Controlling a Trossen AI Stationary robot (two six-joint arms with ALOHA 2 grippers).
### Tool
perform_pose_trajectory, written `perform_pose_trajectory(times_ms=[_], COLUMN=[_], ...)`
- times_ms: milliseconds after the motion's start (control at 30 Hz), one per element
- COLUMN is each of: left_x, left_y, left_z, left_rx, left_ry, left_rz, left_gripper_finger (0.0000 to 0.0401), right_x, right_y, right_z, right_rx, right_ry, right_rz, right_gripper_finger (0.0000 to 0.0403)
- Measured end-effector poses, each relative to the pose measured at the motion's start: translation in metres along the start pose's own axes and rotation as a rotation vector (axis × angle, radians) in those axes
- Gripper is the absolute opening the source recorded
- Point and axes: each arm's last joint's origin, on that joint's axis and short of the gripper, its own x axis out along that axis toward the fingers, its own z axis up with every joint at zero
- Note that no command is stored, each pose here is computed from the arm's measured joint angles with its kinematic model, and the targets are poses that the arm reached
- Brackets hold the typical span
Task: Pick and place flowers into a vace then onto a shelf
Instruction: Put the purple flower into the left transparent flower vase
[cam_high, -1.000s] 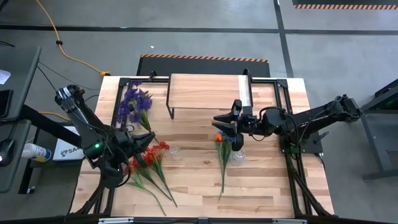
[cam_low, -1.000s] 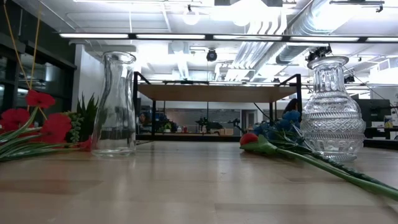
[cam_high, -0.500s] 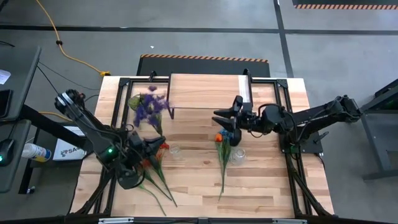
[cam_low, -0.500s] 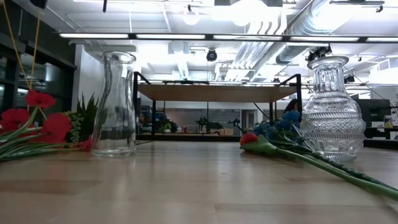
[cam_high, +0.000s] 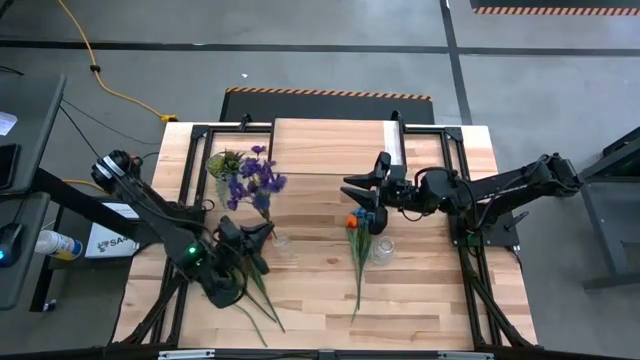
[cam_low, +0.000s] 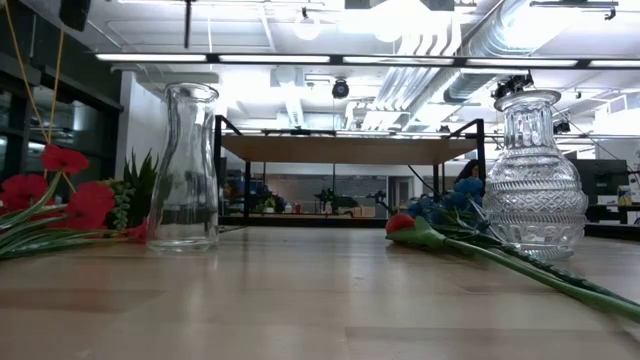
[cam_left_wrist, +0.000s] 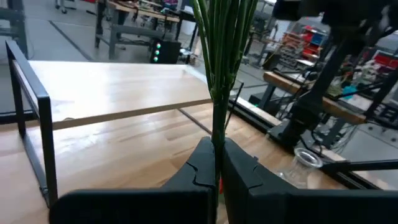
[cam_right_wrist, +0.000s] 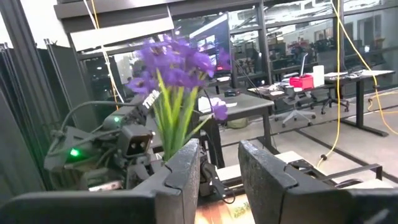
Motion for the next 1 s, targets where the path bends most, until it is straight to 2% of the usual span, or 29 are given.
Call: perform_pose_trajectory(times_ms=[267, 767, 1000], left_x=[0.014, 0.014, 0.015], left_y=[-0.002, -0.001, -0.003], left_z=[-0.012, -0.013, -0.024], left_rx=[0.024, 0.074, 0.096], left_ry=[0.025, 0.055, 0.060], left_rz=[0.031, 0.023, 0.030], left_gripper_finger=[0.0040, 0.0040, 0.0040], right_x=[0.000, 0.000, 0.000], right_y=[0.001, 0.001, 0.001], right_z=[0.000, 0.000, 0.000], right_rx=[0.000, -0.026, -0.026], right_ry=[0.005, 0.005, 0.005], right_rz=[0.035, 0.035, 0.035], right_gripper_finger=[0.0103, 0.0103, 0.0103])
